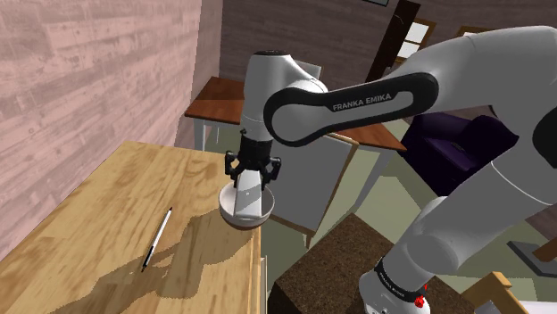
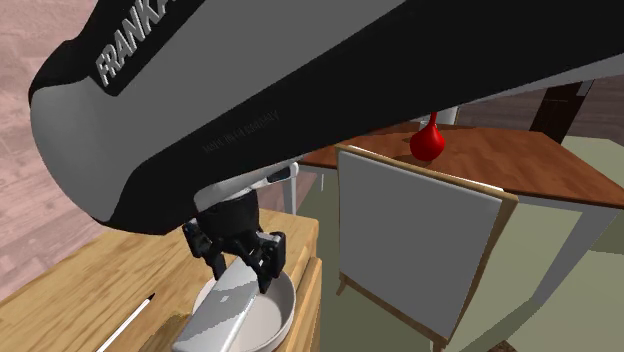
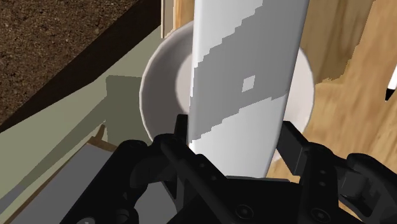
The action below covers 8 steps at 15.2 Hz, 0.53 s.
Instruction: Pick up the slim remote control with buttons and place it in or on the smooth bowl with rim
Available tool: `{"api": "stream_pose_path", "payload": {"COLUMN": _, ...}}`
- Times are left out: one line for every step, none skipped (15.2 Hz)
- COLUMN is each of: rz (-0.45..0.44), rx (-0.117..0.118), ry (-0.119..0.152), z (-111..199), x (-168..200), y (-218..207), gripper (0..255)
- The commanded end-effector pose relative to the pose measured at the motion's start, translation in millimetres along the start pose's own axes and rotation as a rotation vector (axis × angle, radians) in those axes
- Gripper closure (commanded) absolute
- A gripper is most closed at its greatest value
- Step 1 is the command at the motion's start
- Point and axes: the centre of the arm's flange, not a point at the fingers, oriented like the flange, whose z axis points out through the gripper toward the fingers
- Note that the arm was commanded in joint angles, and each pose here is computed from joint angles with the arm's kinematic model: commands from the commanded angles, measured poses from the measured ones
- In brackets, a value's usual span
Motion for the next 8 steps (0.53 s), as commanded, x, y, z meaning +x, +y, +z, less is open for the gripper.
{"api": "stream_pose_path", "payload": {"rz": 0.0, "rx": 0.001, "ry": 0.0, "z": 10, "x": 0, "y": 0, "gripper": 255}}
{"api": "stream_pose_path", "payload": {"rz": 0.0, "rx": 0.001, "ry": 0.0, "z": 15, "x": 0, "y": 0, "gripper": 255}}
{"api": "stream_pose_path", "payload": {"rz": 0.0, "rx": 0.001, "ry": 0.0, "z": 20, "x": 0, "y": 0, "gripper": 255}}
{"api": "stream_pose_path", "payload": {"rz": 0.0, "rx": 0.001, "ry": 0.0, "z": 26, "x": 0, "y": 0, "gripper": 255}}
{"api": "stream_pose_path", "payload": {"rz": 0.0, "rx": 0.001, "ry": 0.0, "z": 31, "x": 0, "y": 0, "gripper": 255}}
{"api": "stream_pose_path", "payload": {"rz": 0.0, "rx": 0.001, "ry": 0.0, "z": 35, "x": 0, "y": 0, "gripper": 255}}
{"api": "stream_pose_path", "payload": {"rz": 0.0, "rx": 0.001, "ry": 0.0, "z": 35, "x": 0, "y": 0, "gripper": 255}}
{"api": "stream_pose_path", "payload": {"rz": 0.0, "rx": 0.001, "ry": 0.0, "z": 35, "x": 0, "y": 0, "gripper": 255}}
